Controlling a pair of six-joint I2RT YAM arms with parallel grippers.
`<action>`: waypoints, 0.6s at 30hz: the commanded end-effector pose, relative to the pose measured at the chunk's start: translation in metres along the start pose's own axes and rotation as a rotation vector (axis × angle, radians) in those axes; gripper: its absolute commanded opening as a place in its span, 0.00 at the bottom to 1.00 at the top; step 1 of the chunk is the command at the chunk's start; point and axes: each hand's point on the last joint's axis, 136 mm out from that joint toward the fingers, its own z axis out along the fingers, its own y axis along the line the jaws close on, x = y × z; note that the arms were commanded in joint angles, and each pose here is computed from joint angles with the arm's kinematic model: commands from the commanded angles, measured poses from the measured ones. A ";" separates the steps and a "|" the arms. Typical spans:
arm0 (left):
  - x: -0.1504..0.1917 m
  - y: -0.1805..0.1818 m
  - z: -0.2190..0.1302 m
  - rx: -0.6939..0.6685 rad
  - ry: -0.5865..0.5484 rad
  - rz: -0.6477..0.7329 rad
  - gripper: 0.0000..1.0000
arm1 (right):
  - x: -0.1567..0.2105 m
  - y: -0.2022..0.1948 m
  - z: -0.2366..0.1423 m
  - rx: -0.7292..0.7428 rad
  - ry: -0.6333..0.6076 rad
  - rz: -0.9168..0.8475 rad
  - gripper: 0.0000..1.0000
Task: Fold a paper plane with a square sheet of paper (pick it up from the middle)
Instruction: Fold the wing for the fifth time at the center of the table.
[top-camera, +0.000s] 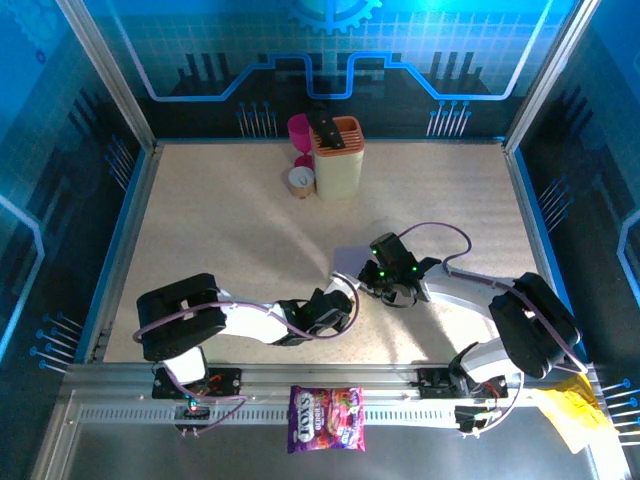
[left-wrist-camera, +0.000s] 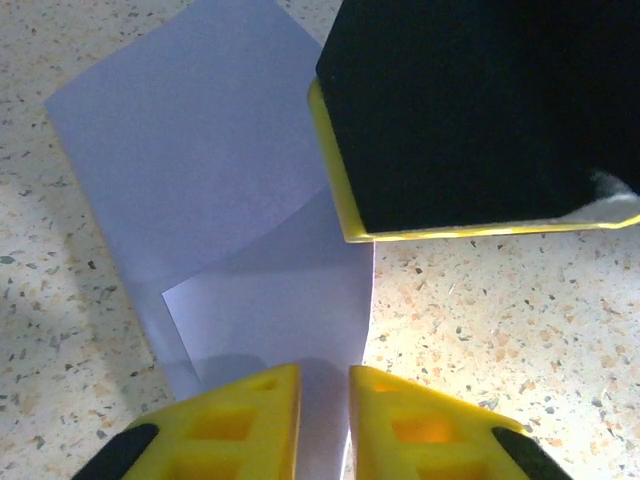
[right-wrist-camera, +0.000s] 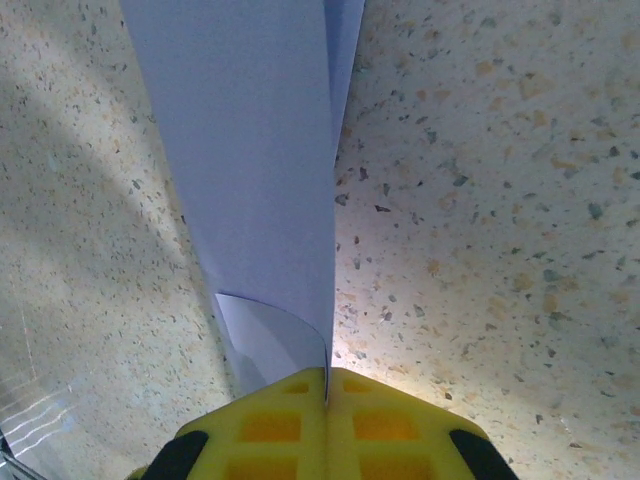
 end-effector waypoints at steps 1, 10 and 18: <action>0.031 0.015 0.005 -0.058 0.084 0.031 0.13 | 0.013 0.014 -0.002 -0.044 0.045 -0.021 0.00; 0.029 0.013 0.001 -0.027 0.073 0.005 0.00 | 0.013 0.015 -0.002 -0.045 0.043 -0.021 0.00; 0.019 0.011 -0.019 0.052 0.033 -0.027 0.31 | 0.012 0.016 -0.004 -0.042 0.037 -0.026 0.00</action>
